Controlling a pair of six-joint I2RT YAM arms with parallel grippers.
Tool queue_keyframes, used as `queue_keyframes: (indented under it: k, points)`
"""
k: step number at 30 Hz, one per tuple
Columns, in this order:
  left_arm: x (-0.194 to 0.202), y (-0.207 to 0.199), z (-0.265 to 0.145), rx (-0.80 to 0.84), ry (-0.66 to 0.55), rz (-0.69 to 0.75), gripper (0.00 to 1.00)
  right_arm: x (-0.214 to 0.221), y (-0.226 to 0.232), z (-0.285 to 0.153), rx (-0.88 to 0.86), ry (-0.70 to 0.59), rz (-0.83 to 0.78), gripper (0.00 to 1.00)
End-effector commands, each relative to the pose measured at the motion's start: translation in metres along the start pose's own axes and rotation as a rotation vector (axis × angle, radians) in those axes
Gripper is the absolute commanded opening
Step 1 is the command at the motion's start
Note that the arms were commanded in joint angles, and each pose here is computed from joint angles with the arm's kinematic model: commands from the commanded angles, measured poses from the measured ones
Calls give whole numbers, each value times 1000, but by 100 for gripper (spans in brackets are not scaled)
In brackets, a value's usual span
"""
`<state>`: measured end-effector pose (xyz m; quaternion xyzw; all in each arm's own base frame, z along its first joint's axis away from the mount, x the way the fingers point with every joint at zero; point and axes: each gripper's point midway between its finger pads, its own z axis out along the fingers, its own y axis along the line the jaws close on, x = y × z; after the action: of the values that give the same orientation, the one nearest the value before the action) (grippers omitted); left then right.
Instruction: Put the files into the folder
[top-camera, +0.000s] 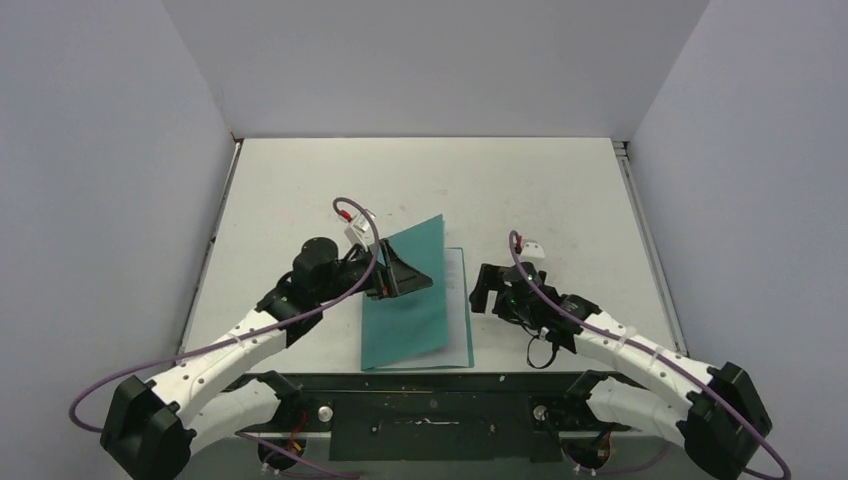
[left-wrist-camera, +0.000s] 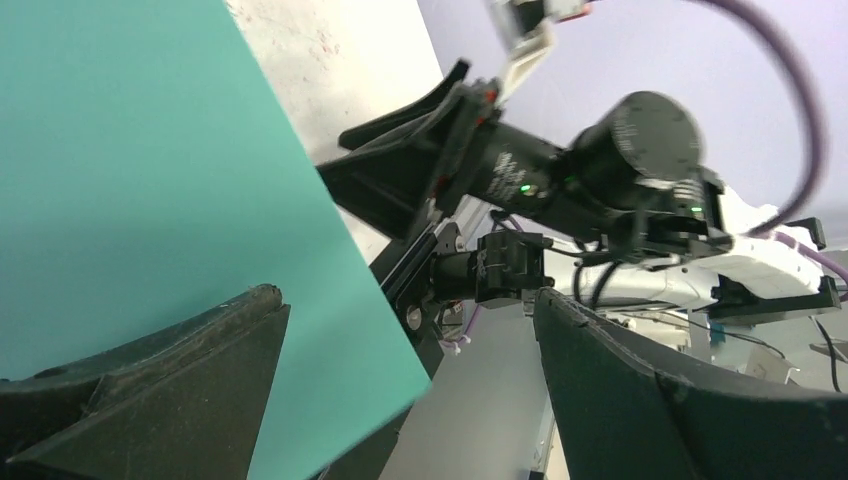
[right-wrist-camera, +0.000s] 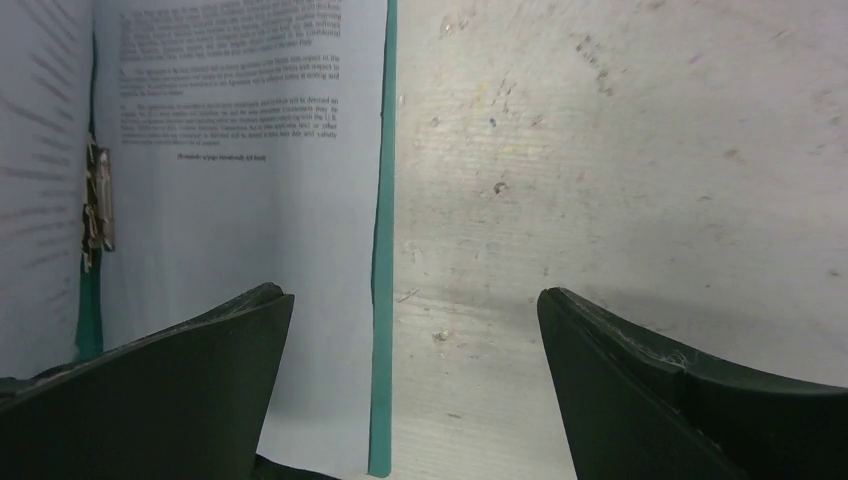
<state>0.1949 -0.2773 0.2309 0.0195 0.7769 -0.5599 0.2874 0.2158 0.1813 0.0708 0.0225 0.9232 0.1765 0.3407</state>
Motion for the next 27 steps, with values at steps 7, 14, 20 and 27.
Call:
queue_keyframes:
  k: [7,14,20,27]
  points:
    - [5,-17,41,-25,-18,95,97,-63,-8,-49,79,-217,31,100]
    - [-22,23,6,-371,-109,203,97,-66,9,-46,8,-194,-11,100]
    - [-32,82,-35,-674,-179,170,97,-59,27,-30,-55,-131,-57,97]
    - [-25,154,-64,-751,-224,-23,95,-43,43,-3,-63,-56,-89,91]
